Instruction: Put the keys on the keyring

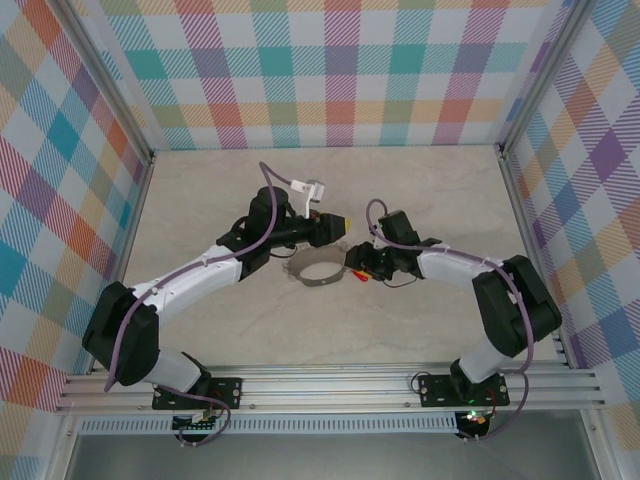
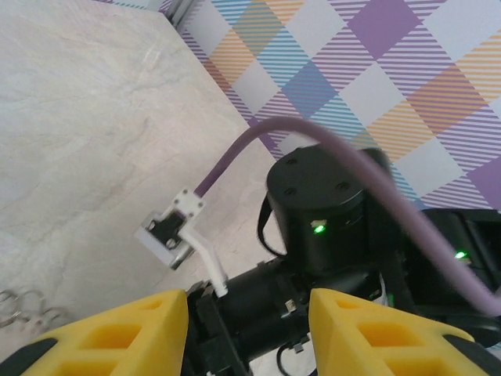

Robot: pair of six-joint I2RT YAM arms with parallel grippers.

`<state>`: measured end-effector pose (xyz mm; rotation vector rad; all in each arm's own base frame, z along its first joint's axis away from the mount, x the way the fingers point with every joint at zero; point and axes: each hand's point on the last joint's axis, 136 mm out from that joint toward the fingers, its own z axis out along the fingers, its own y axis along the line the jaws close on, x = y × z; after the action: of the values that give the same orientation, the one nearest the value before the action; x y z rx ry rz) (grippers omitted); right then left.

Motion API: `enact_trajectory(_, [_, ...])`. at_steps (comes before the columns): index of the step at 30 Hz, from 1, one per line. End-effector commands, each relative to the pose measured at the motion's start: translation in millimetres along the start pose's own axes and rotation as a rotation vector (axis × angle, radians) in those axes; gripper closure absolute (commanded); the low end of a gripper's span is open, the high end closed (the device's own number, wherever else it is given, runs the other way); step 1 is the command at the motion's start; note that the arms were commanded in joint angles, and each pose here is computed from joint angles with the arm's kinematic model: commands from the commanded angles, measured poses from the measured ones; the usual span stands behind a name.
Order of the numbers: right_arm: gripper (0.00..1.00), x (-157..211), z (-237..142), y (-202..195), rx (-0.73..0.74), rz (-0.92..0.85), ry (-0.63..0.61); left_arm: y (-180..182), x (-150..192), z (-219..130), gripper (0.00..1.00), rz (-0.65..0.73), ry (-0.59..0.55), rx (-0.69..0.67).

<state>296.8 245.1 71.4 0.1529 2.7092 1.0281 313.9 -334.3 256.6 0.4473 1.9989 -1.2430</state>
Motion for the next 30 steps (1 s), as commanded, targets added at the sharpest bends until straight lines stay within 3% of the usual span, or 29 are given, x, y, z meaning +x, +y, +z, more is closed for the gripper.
enact_trajectory(1, [0.51,-9.4,-25.6,-4.1,0.07,-0.066,-0.052,-7.3,-4.3,0.9,0.55,0.014,-0.03,0.014])
enact_trajectory(5, [0.56,-16.8,-33.1,-19.6,0.152,-0.098,-0.083,-4.3,-7.6,-3.9,0.55,0.025,-0.052,-0.016])
enact_trajectory(10, [0.68,-14.3,-21.0,-14.0,0.116,-0.119,-0.035,2.6,-13.0,-13.0,0.55,0.045,-0.078,-0.087])
enact_trajectory(13, [0.69,-10.4,-13.4,-7.5,0.104,-0.137,-0.012,10.5,-18.2,-21.6,0.54,0.054,-0.1,-0.149])
enact_trajectory(20, [0.59,-2.2,10.2,-1.2,0.111,-0.202,0.053,23.2,-29.2,-41.4,0.53,0.054,-0.126,-0.205])
enact_trajectory(30, [0.53,-8.1,38.5,1.2,0.046,-0.267,0.074,31.2,-30.7,-49.5,0.53,0.038,-0.118,-0.204])
